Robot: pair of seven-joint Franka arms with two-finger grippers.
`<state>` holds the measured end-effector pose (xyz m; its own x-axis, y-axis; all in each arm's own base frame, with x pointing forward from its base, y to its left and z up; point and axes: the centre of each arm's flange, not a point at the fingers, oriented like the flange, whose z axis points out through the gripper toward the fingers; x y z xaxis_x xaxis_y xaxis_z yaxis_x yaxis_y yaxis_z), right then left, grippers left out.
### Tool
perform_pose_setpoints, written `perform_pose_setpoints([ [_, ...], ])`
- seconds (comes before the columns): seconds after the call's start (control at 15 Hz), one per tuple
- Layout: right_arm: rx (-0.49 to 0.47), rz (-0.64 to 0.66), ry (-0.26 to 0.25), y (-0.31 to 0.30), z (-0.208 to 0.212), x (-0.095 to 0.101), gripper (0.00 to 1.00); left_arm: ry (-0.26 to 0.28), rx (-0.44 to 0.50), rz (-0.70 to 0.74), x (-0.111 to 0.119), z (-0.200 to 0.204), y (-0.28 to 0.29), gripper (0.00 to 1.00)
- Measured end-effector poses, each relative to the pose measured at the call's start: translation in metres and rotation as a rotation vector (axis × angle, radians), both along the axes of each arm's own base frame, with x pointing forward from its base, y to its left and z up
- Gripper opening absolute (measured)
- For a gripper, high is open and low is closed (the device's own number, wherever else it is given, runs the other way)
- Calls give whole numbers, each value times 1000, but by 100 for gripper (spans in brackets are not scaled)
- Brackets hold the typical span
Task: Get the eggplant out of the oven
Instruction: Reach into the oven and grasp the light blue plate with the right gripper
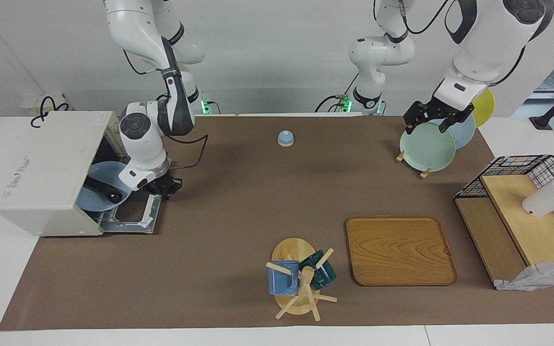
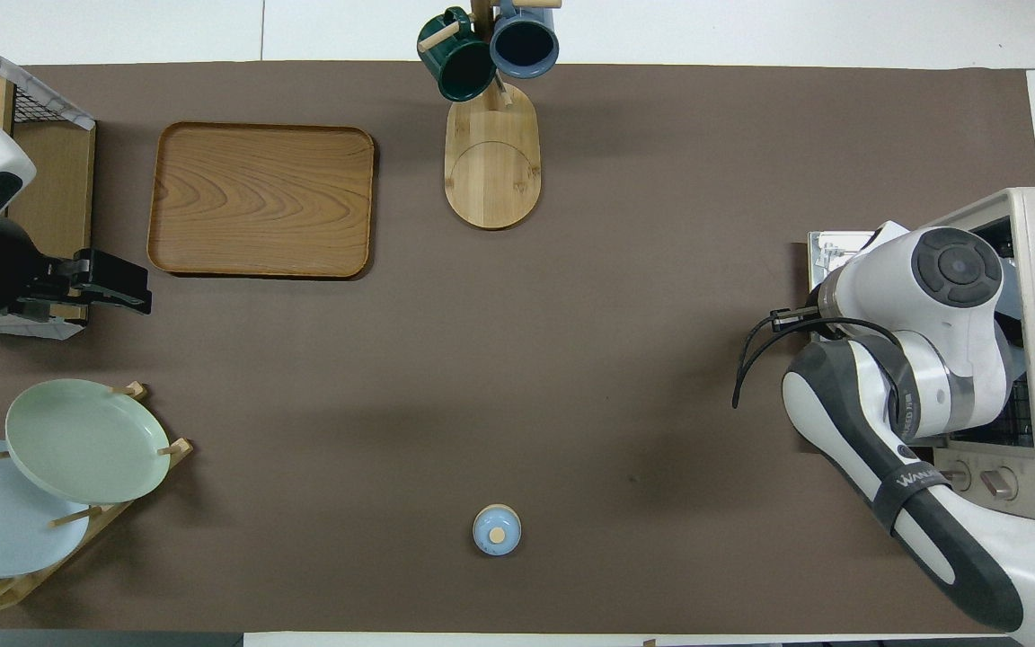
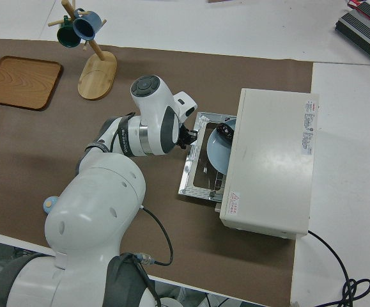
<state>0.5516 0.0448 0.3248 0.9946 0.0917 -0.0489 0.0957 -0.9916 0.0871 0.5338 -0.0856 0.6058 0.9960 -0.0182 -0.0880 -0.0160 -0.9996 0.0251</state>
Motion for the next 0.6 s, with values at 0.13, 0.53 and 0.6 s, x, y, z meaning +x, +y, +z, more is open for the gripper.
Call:
perform_pose_setpoints([
  [0.13,-20,-34,30,11,35,6,7,0,0,0,0,0,0,100],
  [0.53,-77,-124,46,-37,108,5,68,0,0,0,0,0,0,100],
  [0.6,-76,-129,45,-49,103,5,78,0,0,0,0,0,0,100],
])
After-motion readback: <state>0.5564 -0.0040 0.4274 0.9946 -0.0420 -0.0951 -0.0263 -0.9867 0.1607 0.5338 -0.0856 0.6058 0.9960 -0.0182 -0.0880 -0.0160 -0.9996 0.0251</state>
